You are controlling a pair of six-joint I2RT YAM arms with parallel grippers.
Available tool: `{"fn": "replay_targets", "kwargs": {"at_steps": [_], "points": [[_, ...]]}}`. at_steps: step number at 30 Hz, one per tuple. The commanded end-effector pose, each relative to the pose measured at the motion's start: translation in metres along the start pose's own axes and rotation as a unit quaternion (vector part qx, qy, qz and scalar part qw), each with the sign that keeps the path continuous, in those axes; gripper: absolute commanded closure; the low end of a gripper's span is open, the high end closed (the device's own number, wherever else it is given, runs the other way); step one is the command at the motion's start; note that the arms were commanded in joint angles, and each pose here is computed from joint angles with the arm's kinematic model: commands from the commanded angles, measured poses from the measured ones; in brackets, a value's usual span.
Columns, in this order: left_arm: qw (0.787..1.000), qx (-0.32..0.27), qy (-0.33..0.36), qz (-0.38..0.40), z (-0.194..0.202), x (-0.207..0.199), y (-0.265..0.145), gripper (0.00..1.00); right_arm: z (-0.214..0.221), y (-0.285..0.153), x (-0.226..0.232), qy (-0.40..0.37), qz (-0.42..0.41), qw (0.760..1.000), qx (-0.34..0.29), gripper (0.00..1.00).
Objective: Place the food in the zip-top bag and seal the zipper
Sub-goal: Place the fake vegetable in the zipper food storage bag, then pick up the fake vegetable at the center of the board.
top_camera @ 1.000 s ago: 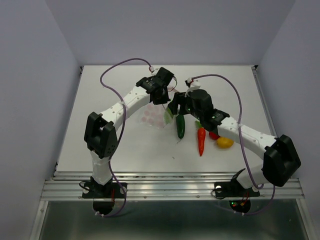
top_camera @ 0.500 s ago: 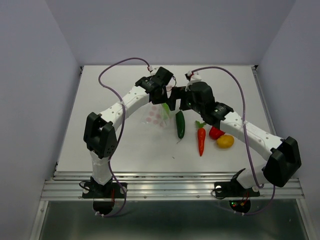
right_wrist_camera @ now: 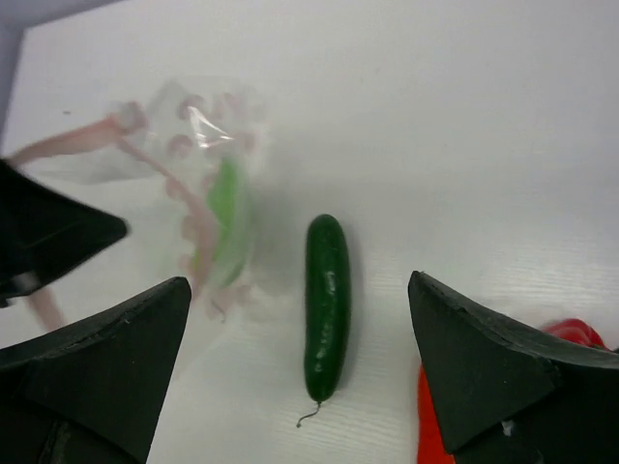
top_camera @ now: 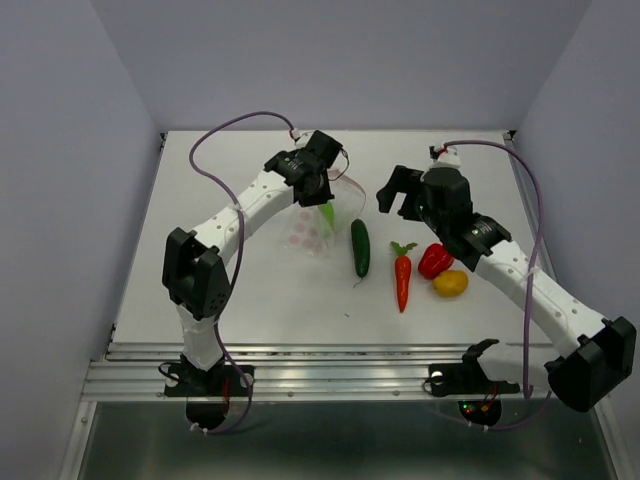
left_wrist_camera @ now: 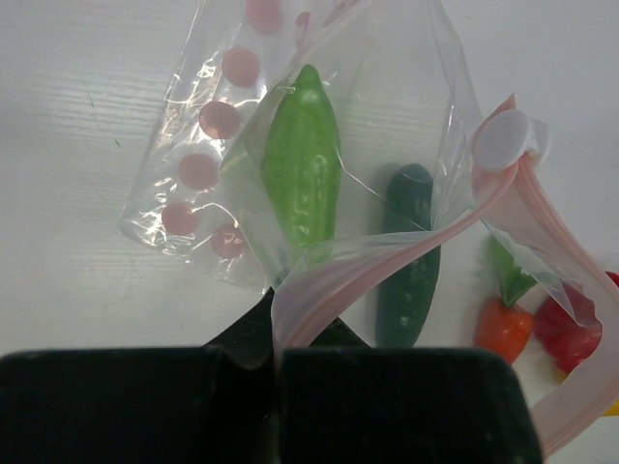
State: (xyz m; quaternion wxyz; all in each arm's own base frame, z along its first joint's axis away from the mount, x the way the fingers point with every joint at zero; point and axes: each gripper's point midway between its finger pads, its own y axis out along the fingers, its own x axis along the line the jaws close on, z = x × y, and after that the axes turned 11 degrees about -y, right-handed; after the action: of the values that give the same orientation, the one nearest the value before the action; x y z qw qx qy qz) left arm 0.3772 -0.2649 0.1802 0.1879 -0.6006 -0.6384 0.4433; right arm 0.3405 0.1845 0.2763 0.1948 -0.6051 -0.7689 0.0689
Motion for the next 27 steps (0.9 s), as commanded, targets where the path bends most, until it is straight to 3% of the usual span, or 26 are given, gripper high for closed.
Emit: {"fn": "replay_targets", "kwargs": {"at_steps": [1,9,14,20,23,27], "points": [[0.998,-0.054,-0.014,0.042,-0.04,-0.012,-0.048,1.0,0.057,0.022,-0.013,0.011,0.008,0.996,0.09,0.0],[0.998,-0.05,-0.012,0.046,-0.037,-0.012,-0.049,1.0,0.12,0.073,-0.001,-0.027,-0.022,0.981,0.192,0.0],[0.998,-0.049,-0.01,0.042,-0.037,-0.012,-0.046,1.0,0.143,0.09,0.017,-0.014,-0.069,0.972,0.222,0.03],[0.998,-0.05,-0.012,0.046,-0.038,-0.013,-0.049,1.0,0.171,0.105,0.01,-0.009,-0.051,0.968,0.247,0.07],[0.998,-0.048,-0.011,0.045,-0.036,-0.012,-0.047,1.0,0.182,0.11,0.008,-0.002,-0.048,0.965,0.257,0.12],[0.998,-0.049,-0.012,0.046,-0.035,-0.011,-0.047,1.0,0.189,0.115,0.003,-0.001,-0.031,0.965,0.26,0.26]]}}
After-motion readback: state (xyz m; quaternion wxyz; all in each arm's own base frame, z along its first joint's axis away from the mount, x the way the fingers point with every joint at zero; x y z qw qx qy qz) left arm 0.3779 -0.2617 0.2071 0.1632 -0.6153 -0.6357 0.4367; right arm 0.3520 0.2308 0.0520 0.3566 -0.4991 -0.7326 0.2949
